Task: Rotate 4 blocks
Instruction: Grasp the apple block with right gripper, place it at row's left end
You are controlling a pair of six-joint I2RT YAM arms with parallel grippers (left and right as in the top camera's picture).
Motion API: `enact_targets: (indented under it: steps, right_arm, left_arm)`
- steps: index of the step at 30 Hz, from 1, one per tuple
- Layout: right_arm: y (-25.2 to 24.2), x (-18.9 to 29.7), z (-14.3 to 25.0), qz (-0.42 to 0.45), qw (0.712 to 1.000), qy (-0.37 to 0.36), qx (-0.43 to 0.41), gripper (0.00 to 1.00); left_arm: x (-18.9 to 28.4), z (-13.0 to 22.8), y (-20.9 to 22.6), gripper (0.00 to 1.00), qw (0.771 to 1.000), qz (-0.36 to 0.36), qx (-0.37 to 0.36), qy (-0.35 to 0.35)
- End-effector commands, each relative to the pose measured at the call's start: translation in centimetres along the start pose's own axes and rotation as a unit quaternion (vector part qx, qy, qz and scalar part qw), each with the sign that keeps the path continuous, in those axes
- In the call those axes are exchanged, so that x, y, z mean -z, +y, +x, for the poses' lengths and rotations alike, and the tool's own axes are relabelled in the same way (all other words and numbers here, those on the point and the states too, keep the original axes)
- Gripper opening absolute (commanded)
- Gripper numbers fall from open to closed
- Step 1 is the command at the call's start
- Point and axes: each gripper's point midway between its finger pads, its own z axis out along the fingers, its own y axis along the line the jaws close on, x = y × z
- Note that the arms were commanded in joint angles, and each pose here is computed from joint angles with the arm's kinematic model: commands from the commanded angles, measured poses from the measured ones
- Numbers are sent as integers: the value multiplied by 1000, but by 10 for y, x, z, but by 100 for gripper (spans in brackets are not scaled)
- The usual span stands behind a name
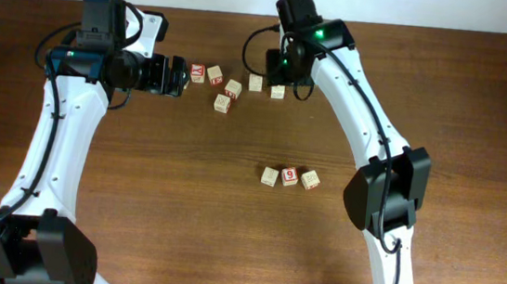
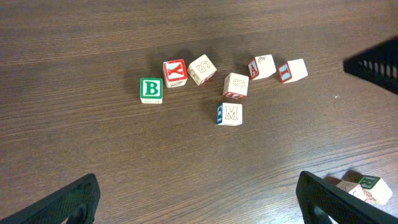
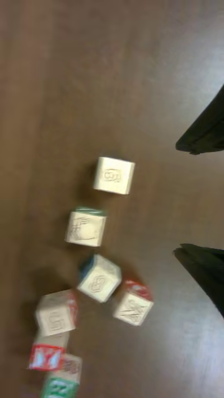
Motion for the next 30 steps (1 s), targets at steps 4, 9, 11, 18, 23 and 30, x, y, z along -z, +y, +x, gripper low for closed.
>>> enact_targets:
  steps: [4,9,11,18,23,30]
  right_arm:
    - [-14,-90,26,28,997,48,54,49]
    - [-24,-110,23,57,996,35,53,49]
    - [-24,-111,21,56,997,31,53,48]
    - [-22,-111,14,57,998,15,14,28]
    - [8,-77,50,-29,993,114,5,27]
    - [87,-48,137,-73,962,265,1,28]
  left_arm:
    - [2,-5,0,99,1000,0,1,-7]
    - [2,-6,0,99,1000,0,1,-7]
    - [2,-6,0,99,1000,0,1,-7]
    - [2,-5,0,99,1000,0,1,-7]
    - [2,-5,0,99,1000,0,1,-7]
    - [2,-5,0,99,1000,0,1,-7]
